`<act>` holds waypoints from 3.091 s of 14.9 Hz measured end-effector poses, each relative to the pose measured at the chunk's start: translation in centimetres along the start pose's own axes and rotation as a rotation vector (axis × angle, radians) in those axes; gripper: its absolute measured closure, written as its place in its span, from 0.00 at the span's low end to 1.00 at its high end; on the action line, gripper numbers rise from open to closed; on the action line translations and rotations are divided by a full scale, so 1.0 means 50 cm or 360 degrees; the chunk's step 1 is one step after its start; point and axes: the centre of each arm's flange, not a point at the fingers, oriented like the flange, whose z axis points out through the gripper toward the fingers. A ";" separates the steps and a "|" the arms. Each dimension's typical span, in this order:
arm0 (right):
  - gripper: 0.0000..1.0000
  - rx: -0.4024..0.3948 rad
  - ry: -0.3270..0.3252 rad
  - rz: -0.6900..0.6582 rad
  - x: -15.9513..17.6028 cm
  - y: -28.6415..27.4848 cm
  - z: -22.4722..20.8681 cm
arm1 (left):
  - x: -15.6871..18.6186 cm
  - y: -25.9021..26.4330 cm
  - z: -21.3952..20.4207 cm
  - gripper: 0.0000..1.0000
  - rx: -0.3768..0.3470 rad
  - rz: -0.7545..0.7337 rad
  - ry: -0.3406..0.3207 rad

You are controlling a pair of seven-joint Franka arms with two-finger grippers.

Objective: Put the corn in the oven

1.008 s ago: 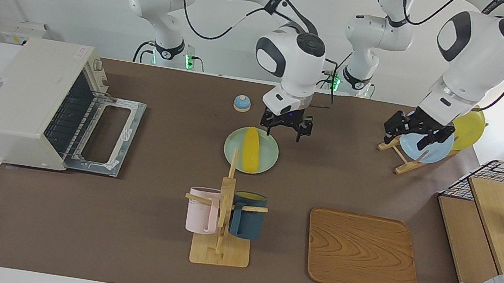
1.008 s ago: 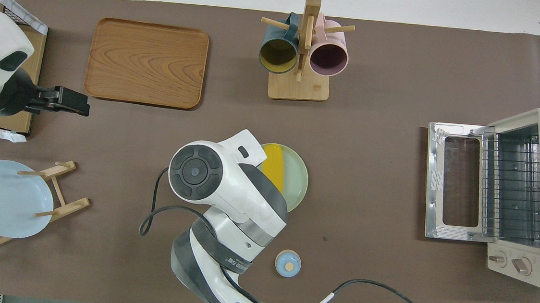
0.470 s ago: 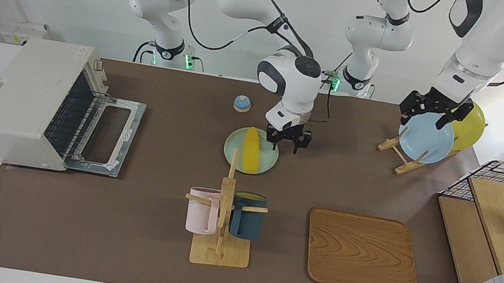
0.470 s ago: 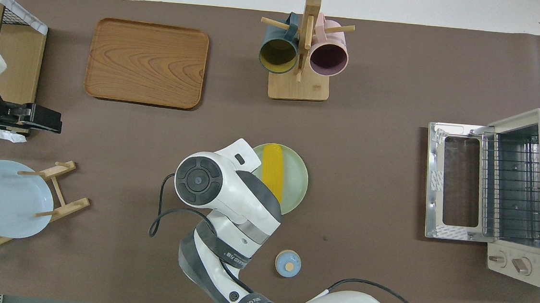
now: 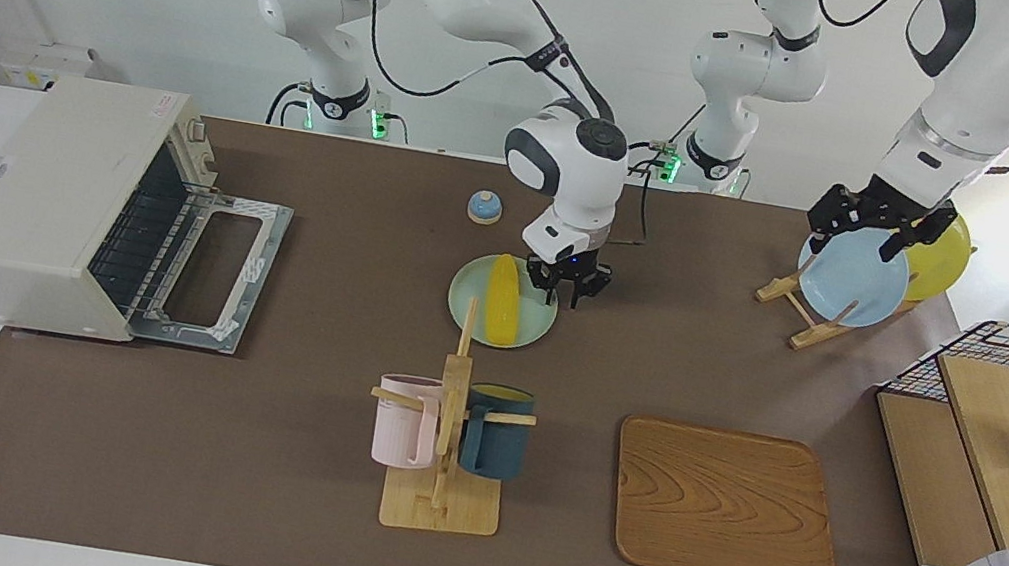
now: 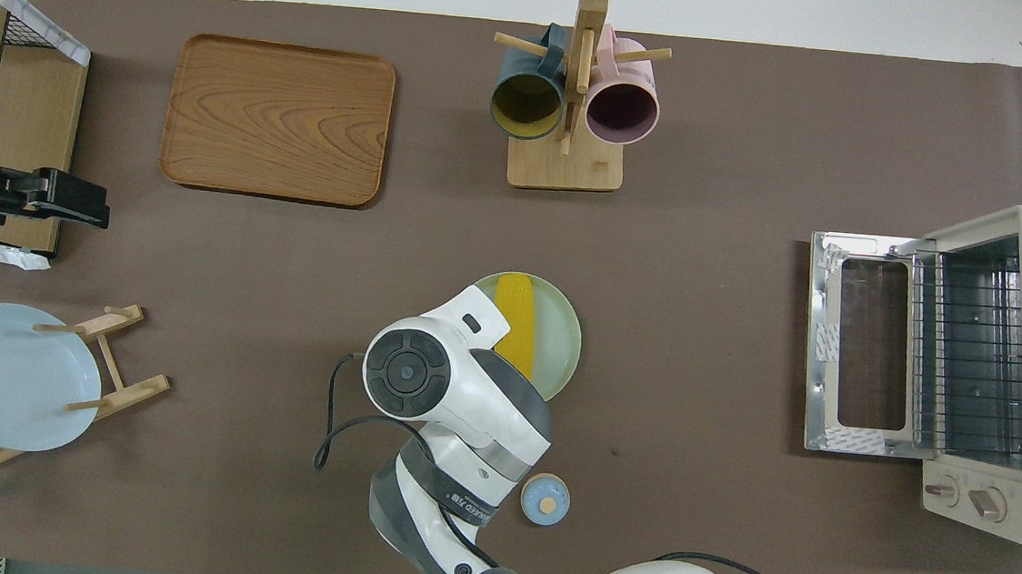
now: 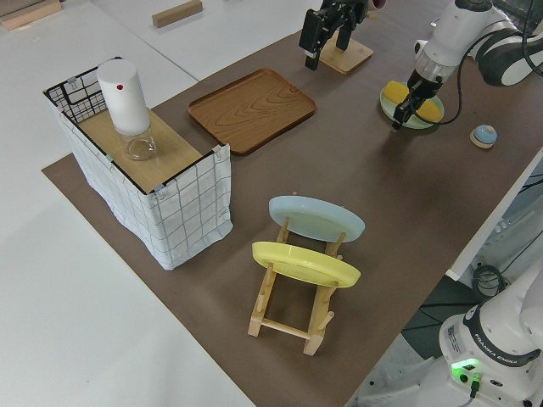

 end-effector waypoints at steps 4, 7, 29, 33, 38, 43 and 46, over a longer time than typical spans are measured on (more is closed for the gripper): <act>0.96 -0.0150 0.0038 -0.0135 0.002 0.015 -0.024 | 0.027 0.002 0.037 0.00 -0.0001 -0.0002 -0.0026; 0.98 -0.0327 -0.0031 -0.0263 0.047 0.032 -0.101 | 0.030 0.004 0.042 0.00 -0.0001 0.0002 -0.0034; 0.98 -0.0409 -0.0514 -0.0008 0.240 0.969 -0.237 | 0.021 0.020 0.004 0.00 -0.0058 0.0010 -0.0037; 0.98 -0.0369 -0.0475 -0.0040 0.224 1.038 -0.200 | 0.005 0.016 -0.011 0.00 -0.0058 0.0008 -0.0039; 0.73 -0.0355 -0.0451 -0.0045 0.198 1.041 -0.179 | 0.004 0.015 -0.010 0.00 -0.0058 0.0006 -0.0042; 0.57 -0.0278 -0.0389 -0.0049 0.208 1.000 -0.182 | 0.004 0.014 -0.008 0.00 -0.0058 0.0005 -0.0045; 0.67 -0.0261 -0.0297 -0.0009 0.215 0.880 -0.184 | 0.003 0.016 -0.008 0.00 -0.0058 0.0007 -0.0045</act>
